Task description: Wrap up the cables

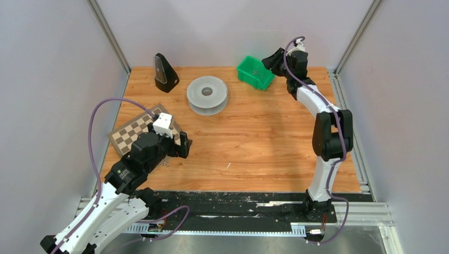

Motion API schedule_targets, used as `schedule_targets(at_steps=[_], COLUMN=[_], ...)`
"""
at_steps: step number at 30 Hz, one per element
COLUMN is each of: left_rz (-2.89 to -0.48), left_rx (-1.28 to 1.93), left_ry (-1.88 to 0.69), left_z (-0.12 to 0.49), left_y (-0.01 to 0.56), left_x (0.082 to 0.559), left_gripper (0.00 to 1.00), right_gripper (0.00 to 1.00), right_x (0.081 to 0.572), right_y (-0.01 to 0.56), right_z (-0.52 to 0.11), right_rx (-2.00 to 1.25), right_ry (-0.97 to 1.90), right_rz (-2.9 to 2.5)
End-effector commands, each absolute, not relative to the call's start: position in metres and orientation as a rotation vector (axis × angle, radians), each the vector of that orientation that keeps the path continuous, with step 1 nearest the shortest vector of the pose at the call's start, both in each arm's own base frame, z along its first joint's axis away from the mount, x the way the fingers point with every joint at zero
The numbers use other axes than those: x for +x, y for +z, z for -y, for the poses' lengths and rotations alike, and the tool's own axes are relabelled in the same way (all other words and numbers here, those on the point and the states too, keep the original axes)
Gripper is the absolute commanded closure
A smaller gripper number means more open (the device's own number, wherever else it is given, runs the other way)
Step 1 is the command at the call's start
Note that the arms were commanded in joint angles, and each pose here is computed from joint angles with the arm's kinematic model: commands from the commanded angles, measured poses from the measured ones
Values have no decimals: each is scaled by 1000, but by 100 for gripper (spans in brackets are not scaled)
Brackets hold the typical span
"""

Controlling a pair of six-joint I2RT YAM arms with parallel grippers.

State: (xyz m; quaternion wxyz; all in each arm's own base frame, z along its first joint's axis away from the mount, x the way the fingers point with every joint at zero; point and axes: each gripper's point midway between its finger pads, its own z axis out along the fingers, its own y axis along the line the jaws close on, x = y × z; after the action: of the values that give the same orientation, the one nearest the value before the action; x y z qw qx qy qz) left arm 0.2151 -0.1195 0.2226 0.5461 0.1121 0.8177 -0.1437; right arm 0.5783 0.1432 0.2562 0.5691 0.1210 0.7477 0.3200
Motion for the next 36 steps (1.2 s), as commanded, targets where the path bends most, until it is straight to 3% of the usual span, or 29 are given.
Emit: schedule_targets(at_steps=[1,10,16,29,32,36], left_rz=[-1912,-1929,-1951,-1964,-1967,-1973], left_rx=[274,268,273,262,260,256], left_ry=[-359,-339,-327,-305,-302,-294], left_z=[124,124,125,123,123,121], left_y=[232,228,223,220,220,218], left_x=[218,222,225,230,230,232], left_gripper=[0,0,0,0,0,0], right_gripper=[53,53,54,61,66,91], right_x=[614,676,690,711,713,714], right_y=[256,173,140,117,116,130], right_z=[-155,-167,-176,-186,-185,-185], right_rx=[293,326,323,298,307,290], right_ry=[819,838,902,971,974,986], right_rz=[-1743,-1797,-1773,-1714,-1700,-1661])
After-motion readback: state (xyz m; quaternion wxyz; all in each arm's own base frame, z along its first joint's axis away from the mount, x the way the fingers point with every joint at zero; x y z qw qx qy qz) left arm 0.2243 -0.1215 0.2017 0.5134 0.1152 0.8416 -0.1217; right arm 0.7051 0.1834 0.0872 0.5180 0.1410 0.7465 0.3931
